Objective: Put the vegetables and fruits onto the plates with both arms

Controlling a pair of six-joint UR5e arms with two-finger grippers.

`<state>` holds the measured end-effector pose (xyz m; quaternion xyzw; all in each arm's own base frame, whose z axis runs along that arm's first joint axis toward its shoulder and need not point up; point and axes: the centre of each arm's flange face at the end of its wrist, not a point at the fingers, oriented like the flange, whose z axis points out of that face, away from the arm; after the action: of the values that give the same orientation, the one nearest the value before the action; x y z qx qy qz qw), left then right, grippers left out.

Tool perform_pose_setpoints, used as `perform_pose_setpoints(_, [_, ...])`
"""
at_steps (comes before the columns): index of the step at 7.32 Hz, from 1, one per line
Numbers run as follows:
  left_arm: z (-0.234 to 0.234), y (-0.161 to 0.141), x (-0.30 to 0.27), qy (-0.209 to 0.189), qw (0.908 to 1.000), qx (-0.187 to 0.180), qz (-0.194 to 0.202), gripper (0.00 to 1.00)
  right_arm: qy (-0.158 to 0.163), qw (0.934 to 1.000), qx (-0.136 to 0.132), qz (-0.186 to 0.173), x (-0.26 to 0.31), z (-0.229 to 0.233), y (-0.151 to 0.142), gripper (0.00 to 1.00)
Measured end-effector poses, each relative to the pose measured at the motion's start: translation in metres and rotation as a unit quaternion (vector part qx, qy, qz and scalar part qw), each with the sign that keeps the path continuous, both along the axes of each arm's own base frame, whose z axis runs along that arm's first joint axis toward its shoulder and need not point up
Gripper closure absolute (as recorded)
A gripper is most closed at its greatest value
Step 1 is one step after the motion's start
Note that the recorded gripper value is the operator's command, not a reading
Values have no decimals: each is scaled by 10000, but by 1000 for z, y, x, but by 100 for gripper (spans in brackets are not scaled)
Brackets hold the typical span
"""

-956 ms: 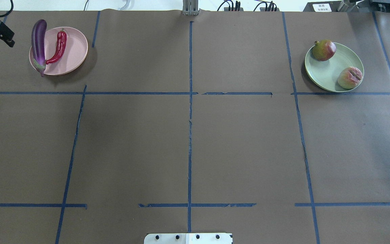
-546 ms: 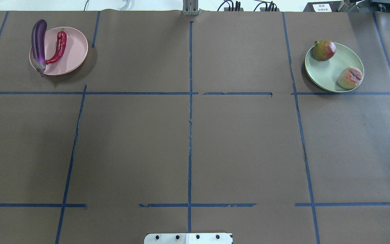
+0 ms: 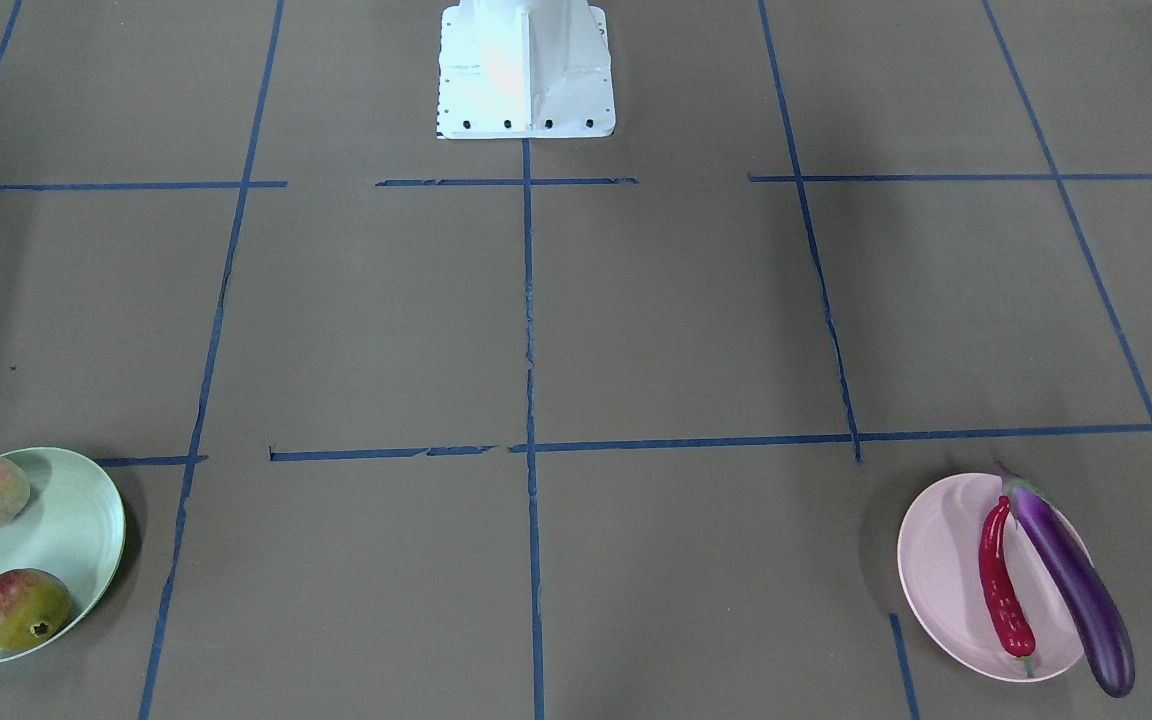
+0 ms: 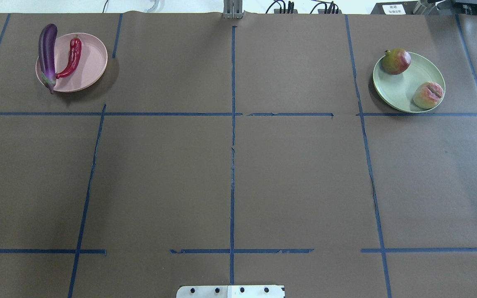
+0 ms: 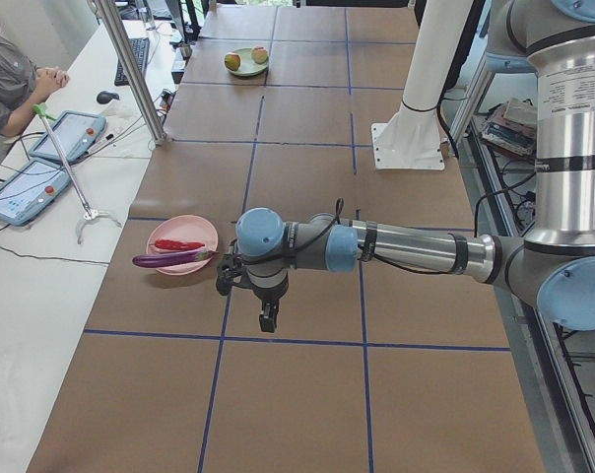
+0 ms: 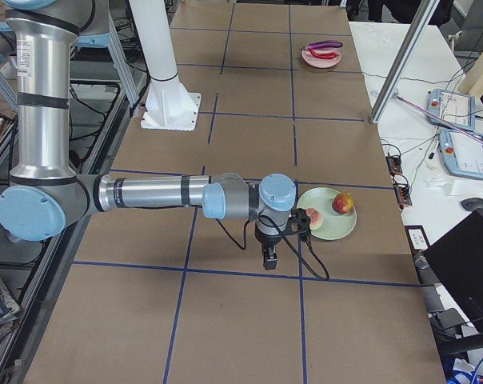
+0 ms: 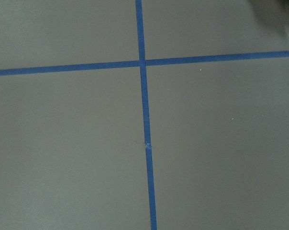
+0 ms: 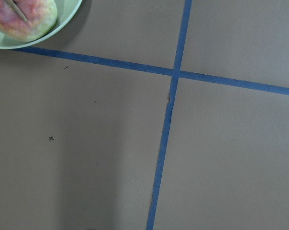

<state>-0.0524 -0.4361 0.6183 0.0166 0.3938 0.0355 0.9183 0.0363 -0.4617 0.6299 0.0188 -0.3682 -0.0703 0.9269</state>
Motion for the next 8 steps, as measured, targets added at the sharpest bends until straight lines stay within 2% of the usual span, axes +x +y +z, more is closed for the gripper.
perform_pose_setpoints(3, [13, 13, -6, -24, 10000, 65, 66, 0, -72, 9999, -83, 7, 0, 6, 8, 0])
perform_pose_setpoints(8, [14, 14, -6, -69, 9999, 75, 56, 0, -95, 9999, -88, 7, 0, 4, 21, 0])
